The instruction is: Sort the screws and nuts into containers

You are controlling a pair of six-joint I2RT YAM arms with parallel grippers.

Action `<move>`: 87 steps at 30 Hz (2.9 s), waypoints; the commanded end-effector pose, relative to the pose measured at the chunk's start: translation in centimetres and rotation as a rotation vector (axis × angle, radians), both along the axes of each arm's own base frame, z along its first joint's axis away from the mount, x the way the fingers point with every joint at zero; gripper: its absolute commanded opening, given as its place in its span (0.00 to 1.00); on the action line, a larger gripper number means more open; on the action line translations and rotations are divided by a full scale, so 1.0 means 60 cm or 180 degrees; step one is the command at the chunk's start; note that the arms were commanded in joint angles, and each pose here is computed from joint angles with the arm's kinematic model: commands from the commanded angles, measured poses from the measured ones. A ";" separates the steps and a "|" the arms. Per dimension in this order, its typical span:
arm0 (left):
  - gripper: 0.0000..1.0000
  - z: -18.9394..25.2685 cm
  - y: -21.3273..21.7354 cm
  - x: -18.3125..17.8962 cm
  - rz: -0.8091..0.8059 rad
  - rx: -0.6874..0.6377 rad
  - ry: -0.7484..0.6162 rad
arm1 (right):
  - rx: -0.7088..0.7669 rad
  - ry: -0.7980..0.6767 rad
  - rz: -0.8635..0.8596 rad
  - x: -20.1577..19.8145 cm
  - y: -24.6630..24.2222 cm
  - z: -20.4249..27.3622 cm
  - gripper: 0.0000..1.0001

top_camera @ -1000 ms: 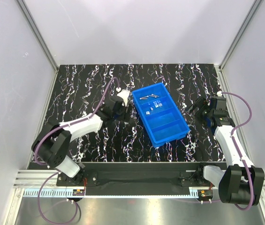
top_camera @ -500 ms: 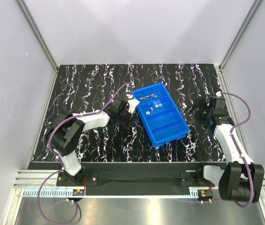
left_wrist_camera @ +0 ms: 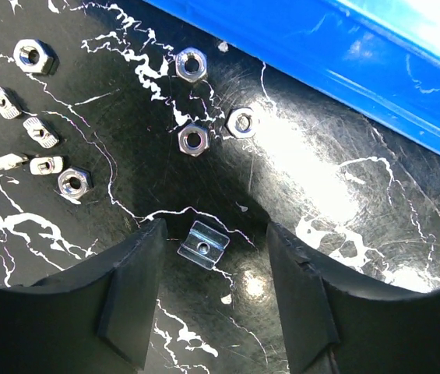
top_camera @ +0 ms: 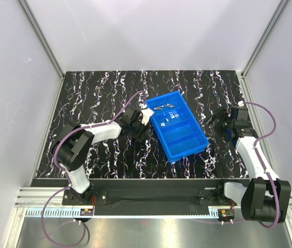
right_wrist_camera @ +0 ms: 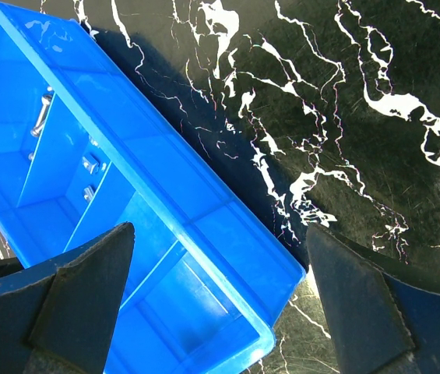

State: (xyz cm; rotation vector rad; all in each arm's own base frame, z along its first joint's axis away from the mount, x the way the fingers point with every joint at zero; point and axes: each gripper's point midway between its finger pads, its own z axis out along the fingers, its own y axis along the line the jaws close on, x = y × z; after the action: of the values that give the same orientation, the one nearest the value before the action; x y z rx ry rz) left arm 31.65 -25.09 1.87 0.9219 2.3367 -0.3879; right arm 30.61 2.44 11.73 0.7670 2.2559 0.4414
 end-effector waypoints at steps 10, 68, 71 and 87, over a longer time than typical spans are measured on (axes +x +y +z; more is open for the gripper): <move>0.41 -0.016 0.011 -0.003 0.0155 0.0145 0.0192 | -0.0062 -0.0110 0.0033 0.009 -0.002 0.020 1.00; 0.75 0.352 -0.218 0.080 0.0698 -0.1497 -0.1094 | -0.0011 -0.0208 0.0089 0.015 0.005 0.036 1.00; 0.78 0.373 -0.148 0.073 0.1154 -0.1532 -0.1194 | -0.0008 -0.0213 0.0098 0.015 0.006 0.036 1.00; 0.74 0.155 0.061 0.108 0.2792 -0.0571 -0.0807 | 0.0052 -0.0195 0.0127 0.017 0.011 0.029 1.00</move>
State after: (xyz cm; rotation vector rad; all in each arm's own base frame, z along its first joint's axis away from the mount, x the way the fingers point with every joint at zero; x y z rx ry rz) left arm 34.91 -22.63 8.23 -0.0323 2.2793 -0.1622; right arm 30.59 2.91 11.86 0.7544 2.2608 0.4739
